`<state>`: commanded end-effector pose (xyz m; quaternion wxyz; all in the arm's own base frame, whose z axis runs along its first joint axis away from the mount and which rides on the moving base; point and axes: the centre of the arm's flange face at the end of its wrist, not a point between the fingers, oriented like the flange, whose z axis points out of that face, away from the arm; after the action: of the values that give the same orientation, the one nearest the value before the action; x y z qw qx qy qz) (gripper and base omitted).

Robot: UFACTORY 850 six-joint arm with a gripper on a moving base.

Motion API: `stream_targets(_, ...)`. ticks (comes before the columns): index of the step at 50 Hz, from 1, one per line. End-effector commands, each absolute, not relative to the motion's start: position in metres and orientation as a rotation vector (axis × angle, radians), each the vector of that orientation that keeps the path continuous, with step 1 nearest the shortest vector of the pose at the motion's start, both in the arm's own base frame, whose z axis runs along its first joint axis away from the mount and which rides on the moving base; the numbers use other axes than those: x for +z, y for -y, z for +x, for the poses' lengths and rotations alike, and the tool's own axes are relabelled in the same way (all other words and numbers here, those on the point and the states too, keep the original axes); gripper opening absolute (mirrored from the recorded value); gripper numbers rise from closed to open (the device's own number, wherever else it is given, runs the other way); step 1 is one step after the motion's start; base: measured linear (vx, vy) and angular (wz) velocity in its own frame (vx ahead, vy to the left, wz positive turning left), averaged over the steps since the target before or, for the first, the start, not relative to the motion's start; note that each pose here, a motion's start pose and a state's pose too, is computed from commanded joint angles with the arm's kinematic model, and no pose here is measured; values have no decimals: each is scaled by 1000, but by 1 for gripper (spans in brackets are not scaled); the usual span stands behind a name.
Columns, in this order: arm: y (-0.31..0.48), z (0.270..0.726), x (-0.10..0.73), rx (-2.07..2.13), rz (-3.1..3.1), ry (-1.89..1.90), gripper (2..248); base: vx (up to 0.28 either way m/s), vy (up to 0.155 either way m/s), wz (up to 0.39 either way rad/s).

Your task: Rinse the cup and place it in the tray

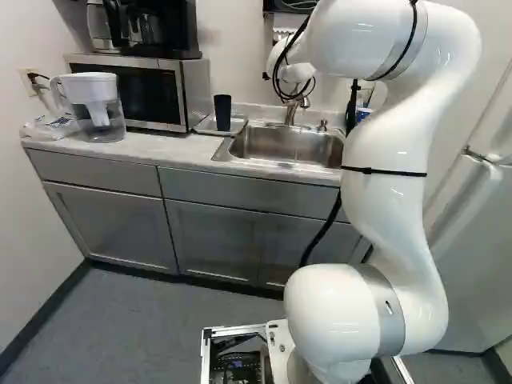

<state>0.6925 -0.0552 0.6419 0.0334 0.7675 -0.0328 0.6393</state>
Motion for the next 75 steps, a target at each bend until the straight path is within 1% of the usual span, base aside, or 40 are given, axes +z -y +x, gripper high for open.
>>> stream_targets(24, 55, 674, 641, 1920, 2402, 103, 247, 0, 0, 0)
stream_targets(43, 55, 674, 642, 1921, 2401, 103, 247, 0, 0, 0)
stream_targets(60, 55, 671, 659, 1952, 2375, 102, 247, 0, 0, 0)
stream_targets(75, 55, 655, 673, 1926, 2397, 104, 247, 0, 0, 0)
